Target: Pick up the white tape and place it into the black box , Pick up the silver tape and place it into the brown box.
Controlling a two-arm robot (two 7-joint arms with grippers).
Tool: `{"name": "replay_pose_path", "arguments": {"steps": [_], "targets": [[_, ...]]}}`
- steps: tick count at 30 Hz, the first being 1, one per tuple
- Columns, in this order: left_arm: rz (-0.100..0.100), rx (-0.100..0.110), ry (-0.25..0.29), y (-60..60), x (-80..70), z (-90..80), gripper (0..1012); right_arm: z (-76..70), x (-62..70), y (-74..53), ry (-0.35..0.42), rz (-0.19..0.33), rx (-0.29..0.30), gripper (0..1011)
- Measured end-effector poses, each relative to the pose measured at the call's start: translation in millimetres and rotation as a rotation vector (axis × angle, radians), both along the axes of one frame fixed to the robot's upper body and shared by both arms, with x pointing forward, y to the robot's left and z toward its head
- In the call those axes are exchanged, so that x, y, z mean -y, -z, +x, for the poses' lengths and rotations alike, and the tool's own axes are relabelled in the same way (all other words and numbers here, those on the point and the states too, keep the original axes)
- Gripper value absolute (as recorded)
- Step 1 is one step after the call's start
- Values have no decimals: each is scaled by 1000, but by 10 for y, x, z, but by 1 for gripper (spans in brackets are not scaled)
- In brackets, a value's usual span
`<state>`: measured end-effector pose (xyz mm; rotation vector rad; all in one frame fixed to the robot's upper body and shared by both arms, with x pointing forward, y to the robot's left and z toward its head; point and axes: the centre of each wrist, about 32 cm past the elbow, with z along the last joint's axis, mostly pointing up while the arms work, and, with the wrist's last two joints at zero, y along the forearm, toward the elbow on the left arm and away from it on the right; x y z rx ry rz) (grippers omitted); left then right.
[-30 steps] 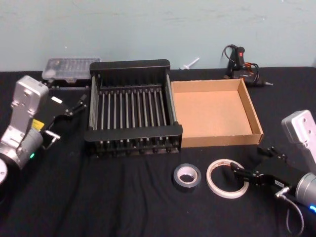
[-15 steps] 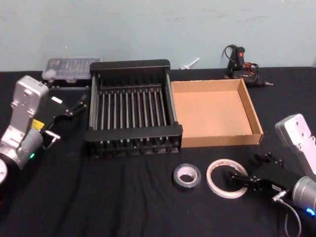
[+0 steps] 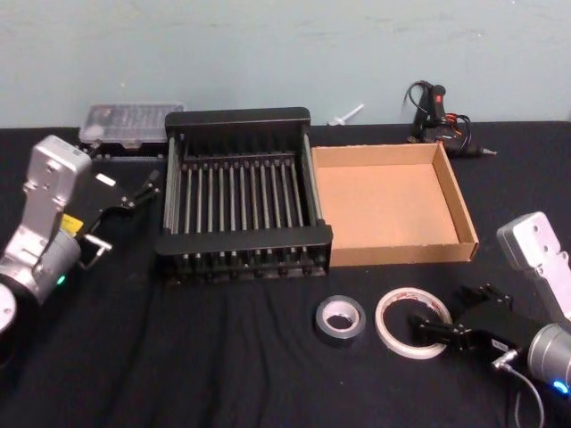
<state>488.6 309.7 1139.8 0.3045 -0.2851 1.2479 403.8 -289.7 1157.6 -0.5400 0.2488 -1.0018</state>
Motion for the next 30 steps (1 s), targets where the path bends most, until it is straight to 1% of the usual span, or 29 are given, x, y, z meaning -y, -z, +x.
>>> {"name": "replay_pose_path", "arguments": {"steps": [18, 30], "targets": [[0, 0, 0, 0, 0, 0, 1001, -14, -10, 38, 3, -1, -10, 1003], [0, 0, 0, 0, 0, 0, 1001, -15, -13, 33, 2, -3, -9, 1002]]}}
